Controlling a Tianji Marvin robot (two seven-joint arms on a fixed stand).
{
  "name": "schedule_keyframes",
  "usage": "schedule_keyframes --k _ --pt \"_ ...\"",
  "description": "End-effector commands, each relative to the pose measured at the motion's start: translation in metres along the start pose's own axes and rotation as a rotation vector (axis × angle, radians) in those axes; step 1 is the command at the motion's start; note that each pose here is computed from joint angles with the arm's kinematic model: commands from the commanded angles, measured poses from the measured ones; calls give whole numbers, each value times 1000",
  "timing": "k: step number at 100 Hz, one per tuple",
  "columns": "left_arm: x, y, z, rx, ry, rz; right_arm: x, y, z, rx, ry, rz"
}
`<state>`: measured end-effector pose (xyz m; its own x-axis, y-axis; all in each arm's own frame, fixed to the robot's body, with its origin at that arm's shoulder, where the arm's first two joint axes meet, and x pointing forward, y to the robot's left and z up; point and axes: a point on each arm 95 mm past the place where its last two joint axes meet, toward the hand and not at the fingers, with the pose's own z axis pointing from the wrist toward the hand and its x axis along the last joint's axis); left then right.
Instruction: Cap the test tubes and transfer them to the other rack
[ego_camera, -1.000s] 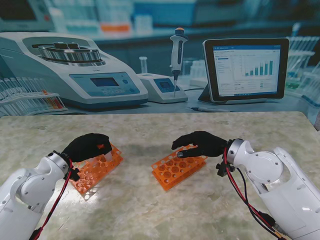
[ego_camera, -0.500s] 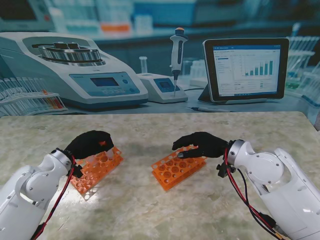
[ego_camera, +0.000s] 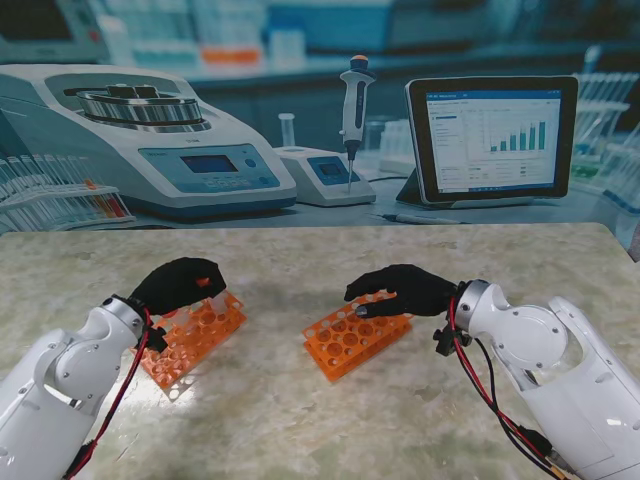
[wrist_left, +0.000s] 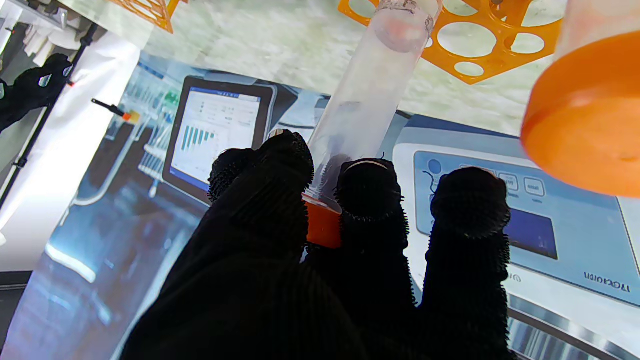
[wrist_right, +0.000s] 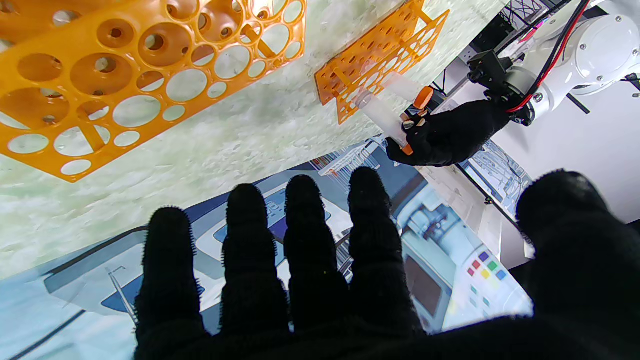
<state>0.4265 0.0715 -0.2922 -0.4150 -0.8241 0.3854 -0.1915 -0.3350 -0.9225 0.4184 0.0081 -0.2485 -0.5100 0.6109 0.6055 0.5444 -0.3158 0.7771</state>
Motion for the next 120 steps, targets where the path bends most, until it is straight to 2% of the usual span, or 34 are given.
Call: schedule_keyframes --k 1,55,69,120 --pt "-2 8 0 -25 -13 -6 0 -4 0 7 -2 4" --pt "4 10 3 -63 -14 -41 0 -3 -3 4 -4 1" --pt "4 8 1 -72 -10 -19 -1 -3 -3 4 -4 2" --pt "-5 11 11 -60 -47 -40 -1 -4 -2 5 -6 4"
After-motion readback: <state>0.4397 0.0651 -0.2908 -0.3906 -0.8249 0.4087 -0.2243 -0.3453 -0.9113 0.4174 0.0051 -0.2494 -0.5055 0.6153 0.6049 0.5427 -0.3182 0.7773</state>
